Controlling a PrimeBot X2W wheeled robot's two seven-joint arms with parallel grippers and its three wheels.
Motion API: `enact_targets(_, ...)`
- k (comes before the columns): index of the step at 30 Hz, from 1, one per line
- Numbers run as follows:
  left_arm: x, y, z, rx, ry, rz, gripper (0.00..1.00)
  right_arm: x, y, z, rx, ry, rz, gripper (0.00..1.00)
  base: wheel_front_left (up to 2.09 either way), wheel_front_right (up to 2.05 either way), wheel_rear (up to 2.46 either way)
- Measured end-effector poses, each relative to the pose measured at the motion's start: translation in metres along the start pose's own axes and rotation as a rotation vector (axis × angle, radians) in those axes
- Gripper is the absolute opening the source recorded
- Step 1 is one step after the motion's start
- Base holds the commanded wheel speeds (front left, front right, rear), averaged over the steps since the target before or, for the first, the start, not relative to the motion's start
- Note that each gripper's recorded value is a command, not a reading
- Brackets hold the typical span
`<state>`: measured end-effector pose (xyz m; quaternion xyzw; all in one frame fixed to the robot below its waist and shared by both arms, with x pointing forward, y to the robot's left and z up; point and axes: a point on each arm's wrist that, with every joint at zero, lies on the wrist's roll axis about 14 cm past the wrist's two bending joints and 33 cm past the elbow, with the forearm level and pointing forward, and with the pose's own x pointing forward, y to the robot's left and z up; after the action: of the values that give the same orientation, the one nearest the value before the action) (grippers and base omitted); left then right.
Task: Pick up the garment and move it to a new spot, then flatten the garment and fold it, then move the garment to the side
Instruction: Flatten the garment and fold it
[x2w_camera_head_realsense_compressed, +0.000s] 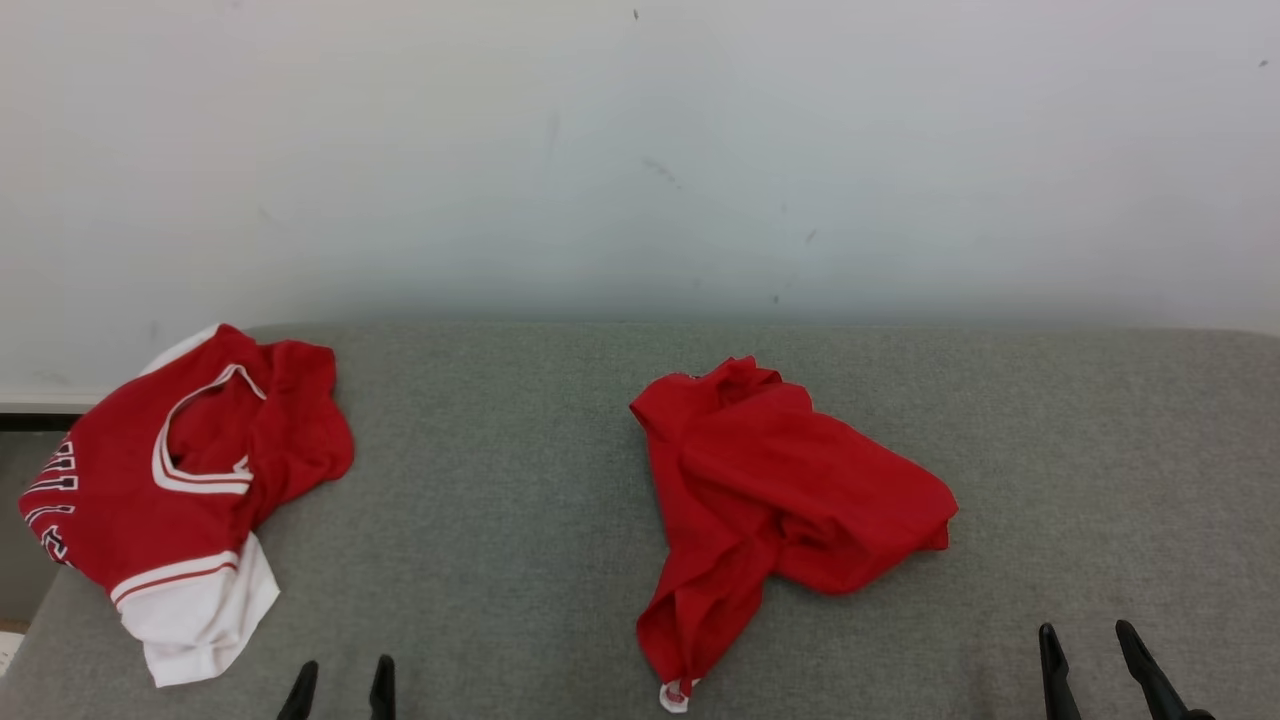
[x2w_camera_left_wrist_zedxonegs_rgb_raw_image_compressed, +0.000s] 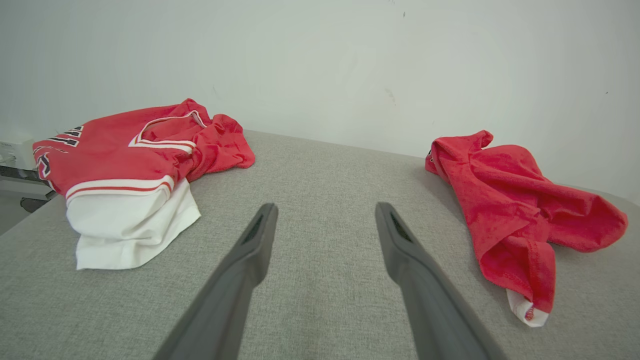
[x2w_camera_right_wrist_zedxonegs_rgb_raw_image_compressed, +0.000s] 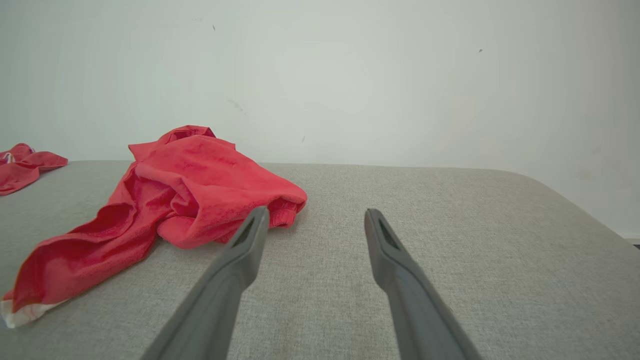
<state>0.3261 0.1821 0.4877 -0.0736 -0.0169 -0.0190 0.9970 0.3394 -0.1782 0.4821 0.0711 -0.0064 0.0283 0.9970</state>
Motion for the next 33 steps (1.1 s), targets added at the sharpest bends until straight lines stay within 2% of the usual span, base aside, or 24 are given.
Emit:
enact_targets(9, 0.007, -0.014, 0.003, -0.006, -0.010, -0.043, 1.00, -0.002, -0.006, 0.001, 0.000, -0.005, -0.019, 1.00, 0.00, 0.00, 0.00)
enact_targets(16, 0.018, -0.058, -0.002, -0.040, 0.006, -0.175, 1.00, -0.003, -0.008, 0.004, -0.003, -0.013, -0.029, 1.00, 0.00, 0.00, 0.00)
enact_targets(26, 0.025, -0.139, -0.049, -0.030, 0.168, -0.433, 1.00, -0.006, -0.019, 0.005, -0.004, -0.016, -0.064, 1.00, 0.00, 0.00, 0.00)
enact_targets(33, 0.026, -0.159, -0.080, -0.007, 0.273, -0.493, 1.00, -0.016, -0.035, 0.002, -0.003, -0.004, -0.122, 1.00, 0.00, 0.00, 0.00)
